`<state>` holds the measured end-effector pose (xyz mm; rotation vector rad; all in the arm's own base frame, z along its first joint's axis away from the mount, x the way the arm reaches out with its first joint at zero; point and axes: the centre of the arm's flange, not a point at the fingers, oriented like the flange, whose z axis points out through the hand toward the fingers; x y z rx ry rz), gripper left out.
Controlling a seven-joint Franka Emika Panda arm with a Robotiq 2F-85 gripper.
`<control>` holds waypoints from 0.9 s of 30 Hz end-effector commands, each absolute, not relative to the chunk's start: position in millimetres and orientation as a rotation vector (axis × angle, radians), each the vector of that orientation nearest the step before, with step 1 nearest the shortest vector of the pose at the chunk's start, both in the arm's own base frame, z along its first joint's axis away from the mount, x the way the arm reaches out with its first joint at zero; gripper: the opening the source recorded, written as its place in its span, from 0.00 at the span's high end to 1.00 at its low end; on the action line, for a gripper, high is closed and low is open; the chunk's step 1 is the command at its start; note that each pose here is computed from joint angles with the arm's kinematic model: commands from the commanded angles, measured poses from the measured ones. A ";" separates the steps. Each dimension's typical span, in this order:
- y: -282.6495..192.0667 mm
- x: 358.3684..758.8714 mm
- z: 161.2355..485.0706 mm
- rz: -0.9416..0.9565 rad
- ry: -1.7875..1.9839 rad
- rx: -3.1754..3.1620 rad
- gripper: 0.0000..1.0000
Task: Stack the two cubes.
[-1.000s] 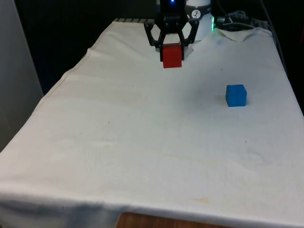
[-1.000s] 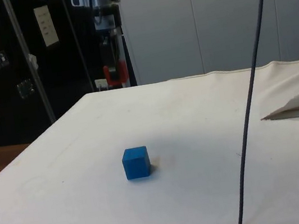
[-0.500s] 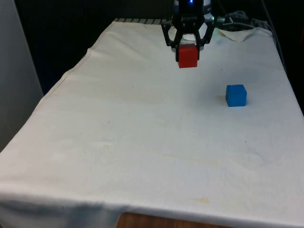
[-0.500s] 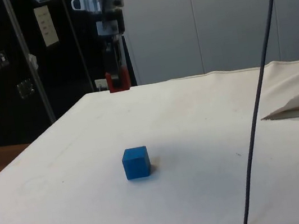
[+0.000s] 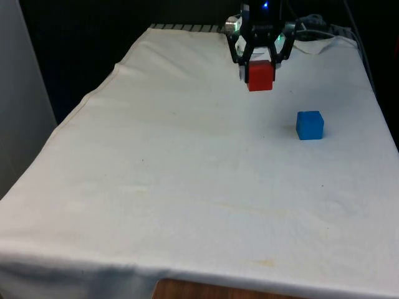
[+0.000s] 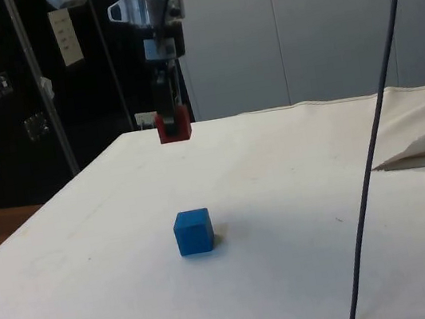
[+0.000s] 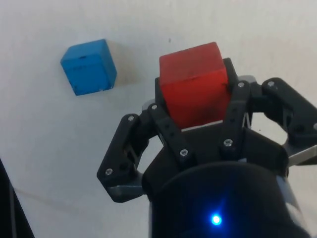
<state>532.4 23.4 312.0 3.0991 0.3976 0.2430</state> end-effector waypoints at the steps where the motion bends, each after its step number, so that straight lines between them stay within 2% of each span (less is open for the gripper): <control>1: 24.7 531.0 311.6 0.258 0.389 3.087 1.00; 27: 72.5 517.6 284.0 0.231 0.334 3.119 1.00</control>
